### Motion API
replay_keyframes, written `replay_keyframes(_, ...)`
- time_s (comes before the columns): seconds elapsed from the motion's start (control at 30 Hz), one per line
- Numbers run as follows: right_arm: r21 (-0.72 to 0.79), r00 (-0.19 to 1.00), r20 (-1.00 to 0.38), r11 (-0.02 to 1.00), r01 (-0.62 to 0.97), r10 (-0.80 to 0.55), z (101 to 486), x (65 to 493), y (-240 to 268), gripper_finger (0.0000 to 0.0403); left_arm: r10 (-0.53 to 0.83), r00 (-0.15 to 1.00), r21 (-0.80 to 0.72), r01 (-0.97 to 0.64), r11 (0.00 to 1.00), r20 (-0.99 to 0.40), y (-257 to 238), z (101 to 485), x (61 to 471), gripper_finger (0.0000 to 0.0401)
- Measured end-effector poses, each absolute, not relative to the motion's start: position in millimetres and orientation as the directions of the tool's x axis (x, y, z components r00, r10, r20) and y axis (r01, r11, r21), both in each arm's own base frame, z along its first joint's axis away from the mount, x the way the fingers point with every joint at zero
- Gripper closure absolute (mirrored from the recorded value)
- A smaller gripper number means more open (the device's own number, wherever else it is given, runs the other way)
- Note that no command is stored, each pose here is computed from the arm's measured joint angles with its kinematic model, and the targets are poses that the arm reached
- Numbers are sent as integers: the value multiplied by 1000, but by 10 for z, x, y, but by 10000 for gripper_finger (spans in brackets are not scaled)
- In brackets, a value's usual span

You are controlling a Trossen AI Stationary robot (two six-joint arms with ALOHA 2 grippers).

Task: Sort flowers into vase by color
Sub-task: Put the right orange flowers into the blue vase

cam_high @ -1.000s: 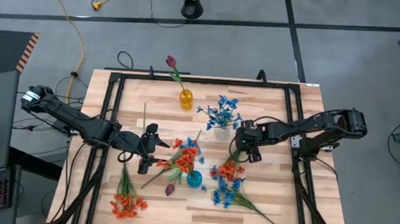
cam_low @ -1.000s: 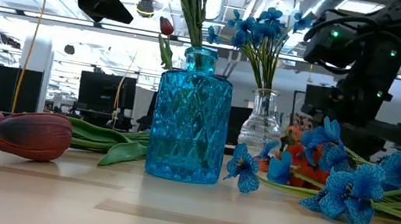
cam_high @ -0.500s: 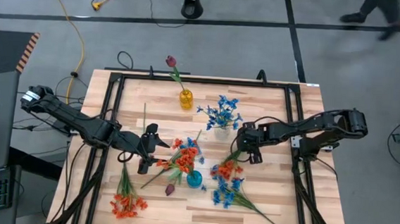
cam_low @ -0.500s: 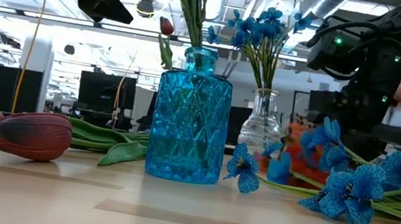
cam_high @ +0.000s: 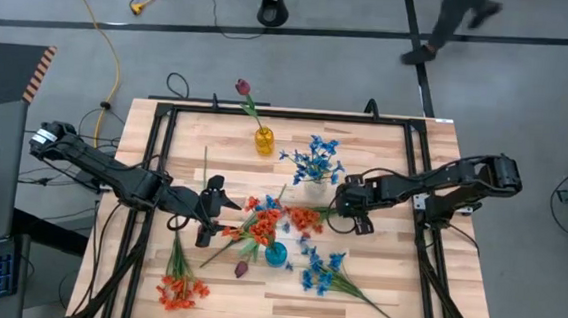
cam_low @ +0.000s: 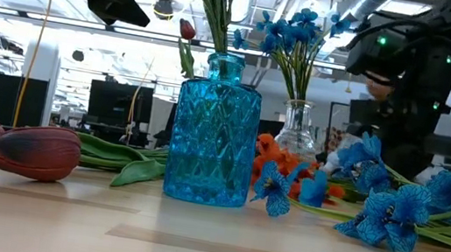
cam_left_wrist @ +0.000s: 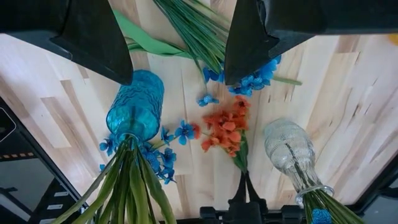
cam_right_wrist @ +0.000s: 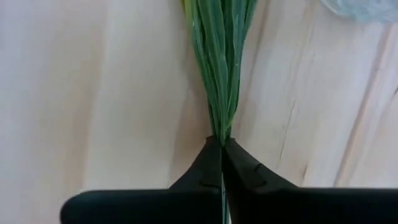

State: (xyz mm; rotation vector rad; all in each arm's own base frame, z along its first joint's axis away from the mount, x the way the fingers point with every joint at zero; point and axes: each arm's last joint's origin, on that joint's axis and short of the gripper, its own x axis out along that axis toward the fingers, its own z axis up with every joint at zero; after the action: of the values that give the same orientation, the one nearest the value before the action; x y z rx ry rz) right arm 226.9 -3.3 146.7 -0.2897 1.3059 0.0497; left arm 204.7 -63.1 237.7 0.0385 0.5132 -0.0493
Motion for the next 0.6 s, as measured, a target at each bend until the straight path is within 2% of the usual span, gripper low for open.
replay_keyframes(0.13, -172, 255, -959, 966, -195, -119, 1594, 2325, 32, 363, -38, 870, 24, 57, 998, -491, -631, 2378, 2048, 159)
replay_keyframes(0.33, -157, 212, -971, 965, -210, -112, 1826, 2378, 131, 379, -38, 870, 1, 44, 999, -491, -631, 2377, 2048, 159)
replay_keyframes(0.6, -145, 158, -981, 965, -220, -111, 2062, 2381, 234, 370, -38, 870, 4, 45, 999, -492, -631, 2377, 2047, 159)
